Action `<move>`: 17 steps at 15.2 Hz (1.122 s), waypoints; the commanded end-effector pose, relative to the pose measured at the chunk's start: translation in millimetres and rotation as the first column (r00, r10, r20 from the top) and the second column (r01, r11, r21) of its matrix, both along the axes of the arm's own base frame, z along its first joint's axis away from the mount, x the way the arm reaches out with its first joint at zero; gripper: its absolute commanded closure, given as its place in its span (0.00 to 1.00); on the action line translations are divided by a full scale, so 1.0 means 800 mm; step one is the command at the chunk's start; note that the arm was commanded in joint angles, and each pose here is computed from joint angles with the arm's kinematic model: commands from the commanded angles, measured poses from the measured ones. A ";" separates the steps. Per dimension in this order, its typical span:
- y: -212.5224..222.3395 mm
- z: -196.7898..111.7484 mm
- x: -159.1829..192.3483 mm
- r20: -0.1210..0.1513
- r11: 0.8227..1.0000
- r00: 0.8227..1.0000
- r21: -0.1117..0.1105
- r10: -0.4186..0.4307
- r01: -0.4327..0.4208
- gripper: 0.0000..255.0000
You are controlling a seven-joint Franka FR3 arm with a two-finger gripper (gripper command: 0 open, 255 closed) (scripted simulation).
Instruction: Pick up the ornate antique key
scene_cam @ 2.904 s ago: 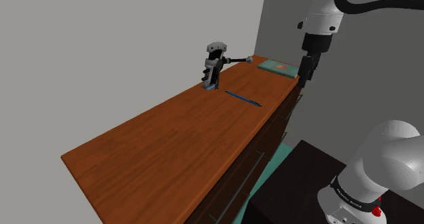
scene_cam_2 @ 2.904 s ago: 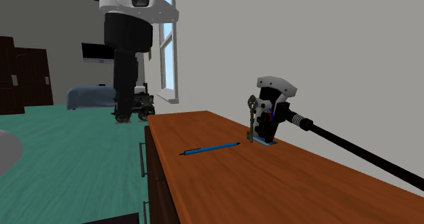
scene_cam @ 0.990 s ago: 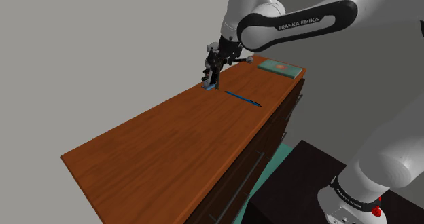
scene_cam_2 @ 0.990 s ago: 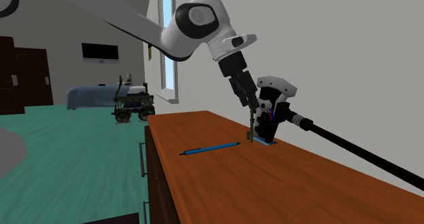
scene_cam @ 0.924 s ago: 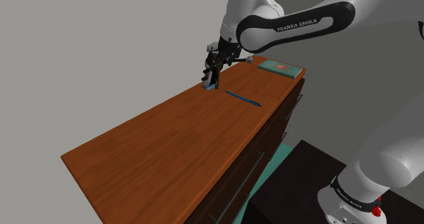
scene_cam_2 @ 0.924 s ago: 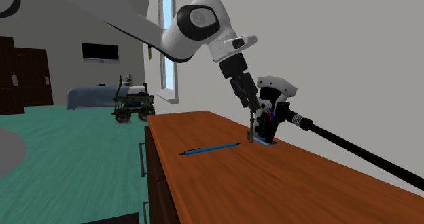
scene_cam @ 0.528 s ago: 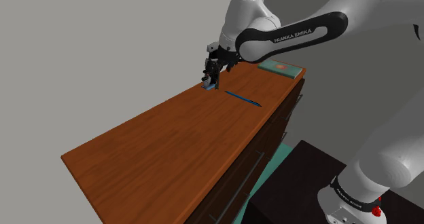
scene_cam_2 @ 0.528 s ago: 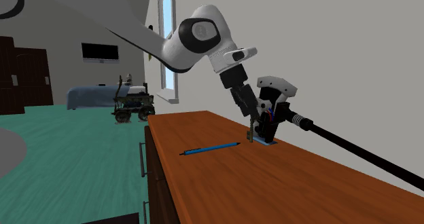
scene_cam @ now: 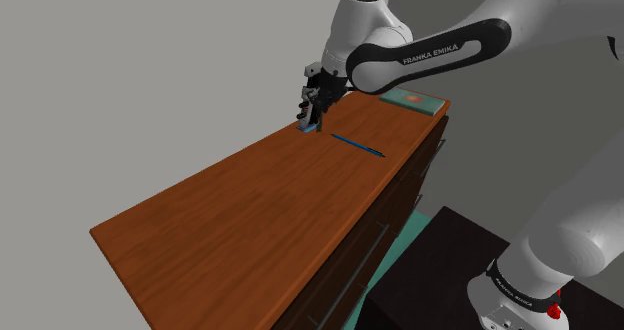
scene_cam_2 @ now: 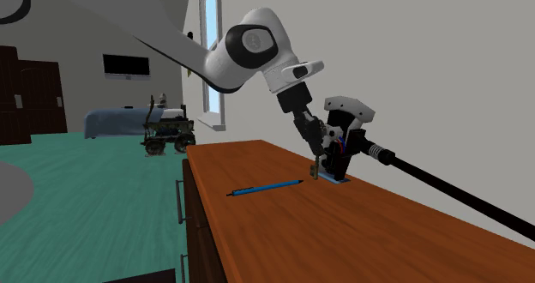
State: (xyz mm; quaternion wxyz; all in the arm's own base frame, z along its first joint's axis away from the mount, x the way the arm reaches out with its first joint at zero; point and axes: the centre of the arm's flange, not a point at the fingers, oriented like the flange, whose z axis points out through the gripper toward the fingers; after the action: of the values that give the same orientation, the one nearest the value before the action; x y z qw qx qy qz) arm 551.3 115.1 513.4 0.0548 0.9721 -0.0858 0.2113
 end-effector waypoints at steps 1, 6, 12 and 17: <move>-0.001 -0.001 0.000 -0.003 1.000 1.000 -0.001 -0.002 0.002 1.00; -0.002 0.018 0.000 -0.003 1.000 1.000 -0.001 -0.002 0.002 1.00; -0.002 0.058 0.000 -0.003 1.000 1.000 -0.001 -0.002 0.002 1.00; -0.002 0.091 0.000 -0.003 1.000 1.000 -0.001 -0.002 0.002 1.00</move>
State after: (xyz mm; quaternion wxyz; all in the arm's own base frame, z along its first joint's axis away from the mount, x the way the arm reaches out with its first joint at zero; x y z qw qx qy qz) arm 551.1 112.6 579.6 0.0555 0.9723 -0.0865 0.2101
